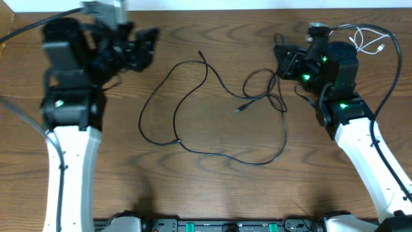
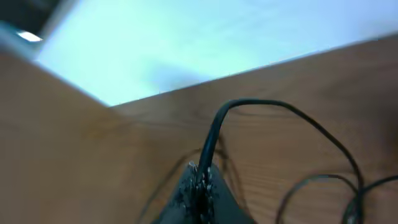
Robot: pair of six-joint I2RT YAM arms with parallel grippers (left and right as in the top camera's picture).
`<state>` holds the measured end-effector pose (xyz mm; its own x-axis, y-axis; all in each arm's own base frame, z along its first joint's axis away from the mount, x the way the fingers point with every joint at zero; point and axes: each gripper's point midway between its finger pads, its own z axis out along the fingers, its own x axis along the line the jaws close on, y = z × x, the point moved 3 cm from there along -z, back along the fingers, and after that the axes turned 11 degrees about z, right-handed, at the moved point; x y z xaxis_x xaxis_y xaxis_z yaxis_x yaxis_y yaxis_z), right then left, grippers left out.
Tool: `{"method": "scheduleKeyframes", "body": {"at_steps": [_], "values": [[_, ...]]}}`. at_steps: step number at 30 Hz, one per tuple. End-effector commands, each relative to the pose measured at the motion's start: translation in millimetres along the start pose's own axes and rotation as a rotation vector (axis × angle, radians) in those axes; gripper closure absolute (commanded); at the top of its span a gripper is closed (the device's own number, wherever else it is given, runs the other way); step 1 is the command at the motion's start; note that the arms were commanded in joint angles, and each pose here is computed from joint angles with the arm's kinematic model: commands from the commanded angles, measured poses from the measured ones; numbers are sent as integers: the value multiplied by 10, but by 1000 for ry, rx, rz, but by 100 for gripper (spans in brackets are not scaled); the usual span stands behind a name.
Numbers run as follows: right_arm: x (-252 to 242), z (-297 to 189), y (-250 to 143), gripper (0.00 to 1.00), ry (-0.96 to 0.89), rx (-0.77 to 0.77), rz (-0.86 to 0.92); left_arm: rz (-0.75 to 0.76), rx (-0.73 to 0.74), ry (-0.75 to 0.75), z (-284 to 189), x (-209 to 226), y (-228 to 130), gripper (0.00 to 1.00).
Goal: Untangle cables
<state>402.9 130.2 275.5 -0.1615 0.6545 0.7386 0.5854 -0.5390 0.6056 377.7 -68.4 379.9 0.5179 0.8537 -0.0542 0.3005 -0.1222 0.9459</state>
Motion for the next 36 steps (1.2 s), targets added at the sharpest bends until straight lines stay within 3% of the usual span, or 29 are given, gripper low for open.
{"method": "scheduleKeyframes", "body": {"at_steps": [1,14,25,36], "values": [[504,-122,111,99,198,38,-20,46,-4,-125,141,-277,59,37],[1563,-987,534,99,499,-120,-193,38,83,-337,636,-770,-213,36],[1856,-1228,649,99,580,-143,-193,102,127,-474,816,-1336,-354,32],[2045,-1426,668,99,672,-160,-210,90,204,-464,1087,-1373,-609,36]]}}
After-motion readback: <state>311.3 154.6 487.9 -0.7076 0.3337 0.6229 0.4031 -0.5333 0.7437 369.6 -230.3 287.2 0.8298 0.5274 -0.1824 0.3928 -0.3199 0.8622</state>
